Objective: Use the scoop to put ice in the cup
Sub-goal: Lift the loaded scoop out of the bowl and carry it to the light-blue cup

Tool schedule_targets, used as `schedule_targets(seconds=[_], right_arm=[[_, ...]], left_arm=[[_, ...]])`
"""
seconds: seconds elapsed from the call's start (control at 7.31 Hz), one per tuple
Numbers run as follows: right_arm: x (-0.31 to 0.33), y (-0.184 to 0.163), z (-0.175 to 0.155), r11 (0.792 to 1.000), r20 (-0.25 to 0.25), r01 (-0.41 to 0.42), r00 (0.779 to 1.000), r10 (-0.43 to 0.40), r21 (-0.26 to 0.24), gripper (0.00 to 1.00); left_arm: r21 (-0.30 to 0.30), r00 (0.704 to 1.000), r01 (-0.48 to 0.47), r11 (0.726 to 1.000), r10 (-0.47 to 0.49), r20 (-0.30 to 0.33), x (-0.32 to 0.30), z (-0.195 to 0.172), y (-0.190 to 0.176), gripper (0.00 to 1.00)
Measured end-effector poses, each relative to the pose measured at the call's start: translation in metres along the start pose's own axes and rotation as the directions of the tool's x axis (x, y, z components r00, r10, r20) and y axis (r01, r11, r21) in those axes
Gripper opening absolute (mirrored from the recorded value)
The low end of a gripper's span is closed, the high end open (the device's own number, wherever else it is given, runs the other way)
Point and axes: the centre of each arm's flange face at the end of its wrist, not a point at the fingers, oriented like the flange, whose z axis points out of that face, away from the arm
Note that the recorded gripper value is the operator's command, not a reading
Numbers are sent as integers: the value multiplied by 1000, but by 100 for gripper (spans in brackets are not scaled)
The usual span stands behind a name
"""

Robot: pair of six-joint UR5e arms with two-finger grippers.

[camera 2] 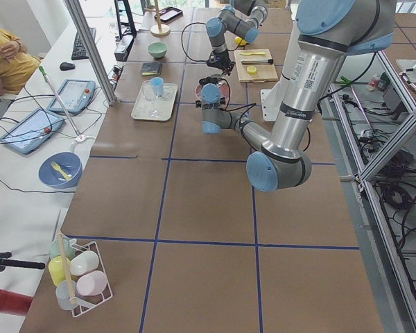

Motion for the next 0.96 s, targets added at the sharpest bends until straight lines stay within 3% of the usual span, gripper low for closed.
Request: schedule_targets(seconds=[0.27, 0.55, 0.96], right_arm=[[20, 7, -19, 999, -6, -32, 999, 33, 27, 0], [56, 16, -45, 992, -1, -116, 993, 116, 54, 0], [128, 16, -68, 962, 32, -267, 964, 266, 53, 0]], left_arm=[[0, 1000, 1, 1000, -1, 1, 0, 0, 0, 100], [-1, 1000, 1, 1000, -1, 3, -1, -1, 1, 100], [-2, 1000, 2, 1000, -2, 6, -4, -4, 2, 100]])
